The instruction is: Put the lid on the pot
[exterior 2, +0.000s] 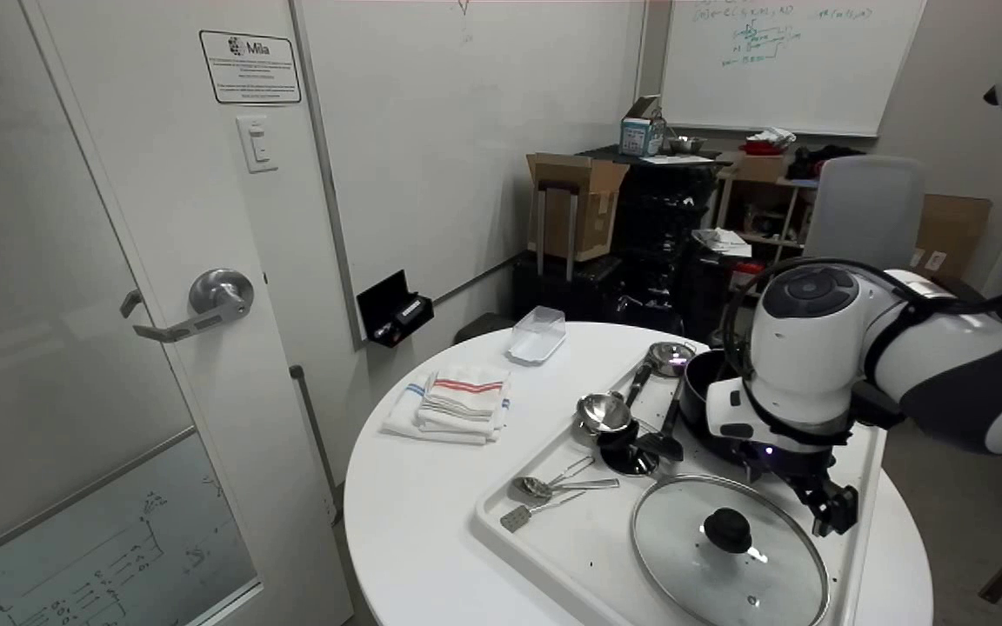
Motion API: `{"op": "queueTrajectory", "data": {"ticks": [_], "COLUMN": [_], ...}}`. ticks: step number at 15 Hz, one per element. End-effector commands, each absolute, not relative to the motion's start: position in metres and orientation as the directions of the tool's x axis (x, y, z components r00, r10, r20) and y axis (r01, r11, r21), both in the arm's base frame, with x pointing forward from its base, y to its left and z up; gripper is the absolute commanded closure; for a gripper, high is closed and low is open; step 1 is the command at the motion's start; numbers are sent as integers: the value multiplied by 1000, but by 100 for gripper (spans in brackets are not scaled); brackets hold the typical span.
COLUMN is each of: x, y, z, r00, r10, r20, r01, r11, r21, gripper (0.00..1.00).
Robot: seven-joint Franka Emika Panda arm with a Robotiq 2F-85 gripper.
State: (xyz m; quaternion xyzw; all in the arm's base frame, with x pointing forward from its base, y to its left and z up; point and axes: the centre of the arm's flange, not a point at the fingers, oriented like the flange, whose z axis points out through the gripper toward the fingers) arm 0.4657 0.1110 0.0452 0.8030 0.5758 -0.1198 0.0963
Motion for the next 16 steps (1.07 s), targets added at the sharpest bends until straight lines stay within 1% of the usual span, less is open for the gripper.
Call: {"op": "queueTrajectory", "data": {"ticks": [1, 8, 16], "x": [479, 500, 519], "y": [130, 154, 153], "z": [21, 5, 7], "r00": [281, 268, 293], "r10": [924, 935, 929], "r20": [-259, -232, -227], "r01": [959, 963, 956], "r11": [-279, -263, -288], "r21": [44, 51, 53], "gripper": [0, 0, 0]}}
